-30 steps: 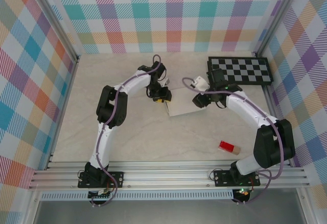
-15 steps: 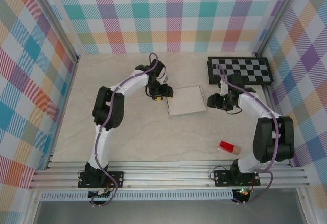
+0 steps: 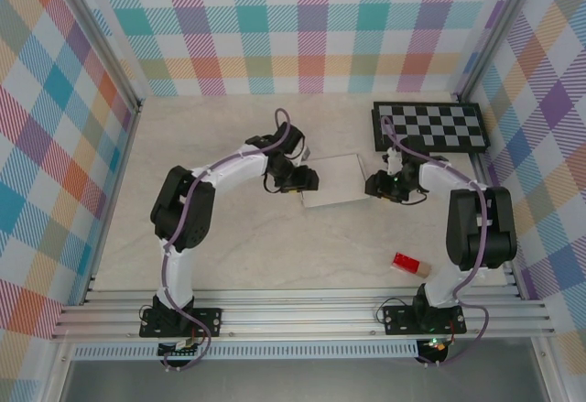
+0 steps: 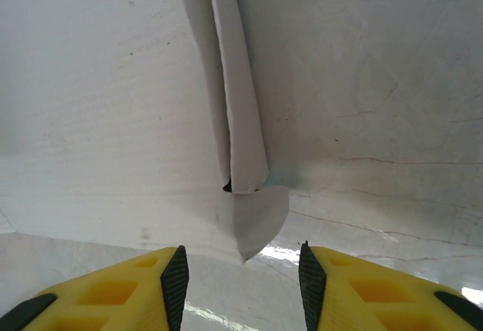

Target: Fold the paper box

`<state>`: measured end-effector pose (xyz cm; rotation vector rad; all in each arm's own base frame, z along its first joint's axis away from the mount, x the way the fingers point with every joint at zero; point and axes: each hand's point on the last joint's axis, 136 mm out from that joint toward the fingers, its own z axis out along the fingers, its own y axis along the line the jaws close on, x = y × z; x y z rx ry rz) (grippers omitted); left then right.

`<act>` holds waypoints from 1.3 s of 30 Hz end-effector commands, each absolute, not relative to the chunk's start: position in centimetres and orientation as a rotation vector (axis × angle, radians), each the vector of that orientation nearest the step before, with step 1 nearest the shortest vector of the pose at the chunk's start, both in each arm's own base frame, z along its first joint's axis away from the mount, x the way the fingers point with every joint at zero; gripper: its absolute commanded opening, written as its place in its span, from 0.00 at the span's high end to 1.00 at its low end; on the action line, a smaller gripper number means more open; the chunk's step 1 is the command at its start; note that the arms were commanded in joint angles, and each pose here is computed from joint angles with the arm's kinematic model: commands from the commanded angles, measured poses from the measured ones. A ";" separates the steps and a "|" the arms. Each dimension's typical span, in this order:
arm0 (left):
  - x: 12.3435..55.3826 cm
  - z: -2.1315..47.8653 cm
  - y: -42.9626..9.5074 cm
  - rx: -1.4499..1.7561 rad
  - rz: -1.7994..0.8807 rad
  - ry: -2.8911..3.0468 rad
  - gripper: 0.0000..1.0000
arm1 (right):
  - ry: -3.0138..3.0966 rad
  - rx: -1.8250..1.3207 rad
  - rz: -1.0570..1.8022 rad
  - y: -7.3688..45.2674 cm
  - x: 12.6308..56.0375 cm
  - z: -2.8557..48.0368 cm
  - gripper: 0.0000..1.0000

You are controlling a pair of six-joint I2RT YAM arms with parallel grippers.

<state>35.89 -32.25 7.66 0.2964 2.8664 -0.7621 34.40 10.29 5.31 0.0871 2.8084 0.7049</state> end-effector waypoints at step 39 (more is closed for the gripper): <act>33.9 8.3 -33.6 1.970 -0.342 1.872 0.33 | 2.721 -0.219 0.636 11.1 37.9 10.4 0.52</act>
